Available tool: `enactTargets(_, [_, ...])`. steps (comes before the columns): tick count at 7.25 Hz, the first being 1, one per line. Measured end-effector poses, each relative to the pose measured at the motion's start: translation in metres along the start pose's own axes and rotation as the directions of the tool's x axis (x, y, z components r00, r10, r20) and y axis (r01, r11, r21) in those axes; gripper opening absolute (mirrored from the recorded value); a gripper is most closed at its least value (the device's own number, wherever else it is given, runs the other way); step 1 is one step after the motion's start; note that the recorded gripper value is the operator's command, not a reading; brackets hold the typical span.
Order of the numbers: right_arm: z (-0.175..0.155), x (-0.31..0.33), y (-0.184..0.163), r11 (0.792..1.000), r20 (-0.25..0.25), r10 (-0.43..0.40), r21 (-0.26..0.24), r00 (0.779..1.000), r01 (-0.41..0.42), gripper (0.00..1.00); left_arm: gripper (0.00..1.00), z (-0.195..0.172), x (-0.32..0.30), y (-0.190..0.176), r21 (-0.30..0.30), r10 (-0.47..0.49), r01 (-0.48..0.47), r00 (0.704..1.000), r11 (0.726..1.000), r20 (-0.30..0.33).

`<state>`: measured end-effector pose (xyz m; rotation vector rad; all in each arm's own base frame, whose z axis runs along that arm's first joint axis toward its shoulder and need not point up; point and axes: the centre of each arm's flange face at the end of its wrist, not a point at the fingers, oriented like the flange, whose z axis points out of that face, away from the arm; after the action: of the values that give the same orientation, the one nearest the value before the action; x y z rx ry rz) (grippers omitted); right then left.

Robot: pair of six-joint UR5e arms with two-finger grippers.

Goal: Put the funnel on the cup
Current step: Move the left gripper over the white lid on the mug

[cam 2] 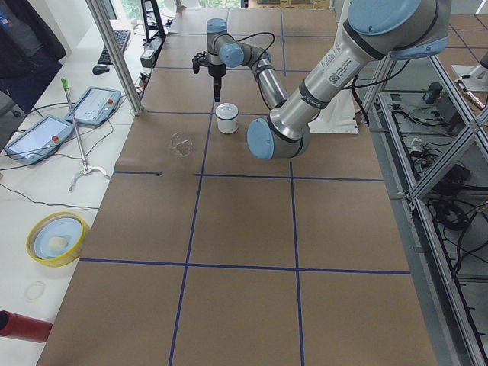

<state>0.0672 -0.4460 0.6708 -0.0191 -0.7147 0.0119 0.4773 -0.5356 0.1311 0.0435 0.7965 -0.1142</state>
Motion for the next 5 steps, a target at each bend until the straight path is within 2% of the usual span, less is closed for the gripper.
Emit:
enactTargets(2, [0.000,0.000,0.000,1.000,0.000,0.000,0.000,1.000,0.000,1.00,0.88,0.021,-0.006,0.009,-0.017,-0.022,0.022,0.999,1.000,0.026])
enactTargets(4, [0.000,0.000,0.000,1.000,0.000,0.000,0.000,1.000,0.000,1.00,0.69,0.024,-0.006,0.014,-0.024,-0.018,0.019,1.000,1.000,0.023])
enactTargets(5, [0.000,0.000,0.000,1.000,0.000,0.000,0.000,1.000,0.000,1.00,0.70,0.026,-0.003,0.020,-0.031,-0.009,0.010,1.000,0.999,0.018])
